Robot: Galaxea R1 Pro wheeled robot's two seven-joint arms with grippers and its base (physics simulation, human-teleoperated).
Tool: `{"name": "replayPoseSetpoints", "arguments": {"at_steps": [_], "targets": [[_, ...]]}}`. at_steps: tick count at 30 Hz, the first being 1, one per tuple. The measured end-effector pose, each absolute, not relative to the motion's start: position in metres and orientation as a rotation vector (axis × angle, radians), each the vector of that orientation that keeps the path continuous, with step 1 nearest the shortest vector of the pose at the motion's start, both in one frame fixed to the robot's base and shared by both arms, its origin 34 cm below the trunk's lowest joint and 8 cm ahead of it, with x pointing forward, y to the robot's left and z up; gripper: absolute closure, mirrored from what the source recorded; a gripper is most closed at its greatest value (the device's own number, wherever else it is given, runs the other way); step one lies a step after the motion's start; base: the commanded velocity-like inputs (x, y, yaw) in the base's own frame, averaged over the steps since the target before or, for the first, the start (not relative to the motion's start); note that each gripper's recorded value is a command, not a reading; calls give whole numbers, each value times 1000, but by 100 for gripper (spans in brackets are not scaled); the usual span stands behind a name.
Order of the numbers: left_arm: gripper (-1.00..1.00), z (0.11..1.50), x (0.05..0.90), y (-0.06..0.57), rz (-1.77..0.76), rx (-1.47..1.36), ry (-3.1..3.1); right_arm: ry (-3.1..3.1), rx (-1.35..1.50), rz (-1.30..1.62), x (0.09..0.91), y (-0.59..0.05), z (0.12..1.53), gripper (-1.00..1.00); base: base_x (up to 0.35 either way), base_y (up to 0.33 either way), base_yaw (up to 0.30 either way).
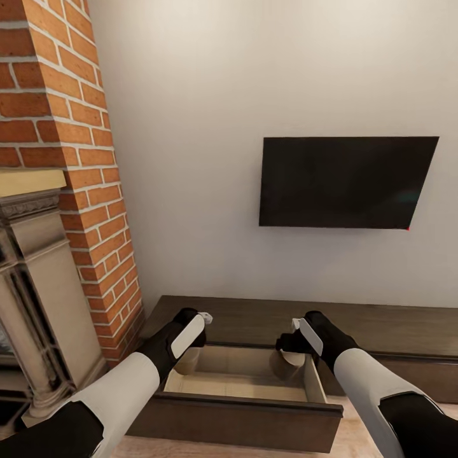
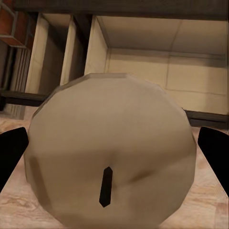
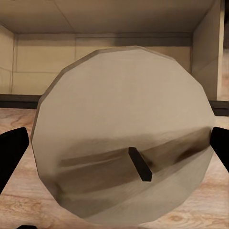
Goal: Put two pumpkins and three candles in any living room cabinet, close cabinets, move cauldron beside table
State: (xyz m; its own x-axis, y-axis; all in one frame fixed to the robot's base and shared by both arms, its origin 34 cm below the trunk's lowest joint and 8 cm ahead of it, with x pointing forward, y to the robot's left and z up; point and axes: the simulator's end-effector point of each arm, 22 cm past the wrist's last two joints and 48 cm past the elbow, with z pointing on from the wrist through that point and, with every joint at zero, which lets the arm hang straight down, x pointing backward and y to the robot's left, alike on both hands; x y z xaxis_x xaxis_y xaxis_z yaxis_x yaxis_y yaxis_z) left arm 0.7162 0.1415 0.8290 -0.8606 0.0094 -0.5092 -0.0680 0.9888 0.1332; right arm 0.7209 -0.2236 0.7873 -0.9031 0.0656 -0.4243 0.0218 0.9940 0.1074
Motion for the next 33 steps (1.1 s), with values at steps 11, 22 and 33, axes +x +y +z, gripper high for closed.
{"name": "replayPoseSetpoints", "arguments": {"at_steps": [11,22,33], "targets": [[100,829,719,138,185,-37,2587,2696,62,138,721,-224,782,100,0,-1,0],[100,812,719,137,181,-37,2586,2695,60,138,721,-223,765,100,0,0,0],[100,793,718,137,179,-37,2585,2695,60,138,720,-223,746,100,0,0,0]]}}
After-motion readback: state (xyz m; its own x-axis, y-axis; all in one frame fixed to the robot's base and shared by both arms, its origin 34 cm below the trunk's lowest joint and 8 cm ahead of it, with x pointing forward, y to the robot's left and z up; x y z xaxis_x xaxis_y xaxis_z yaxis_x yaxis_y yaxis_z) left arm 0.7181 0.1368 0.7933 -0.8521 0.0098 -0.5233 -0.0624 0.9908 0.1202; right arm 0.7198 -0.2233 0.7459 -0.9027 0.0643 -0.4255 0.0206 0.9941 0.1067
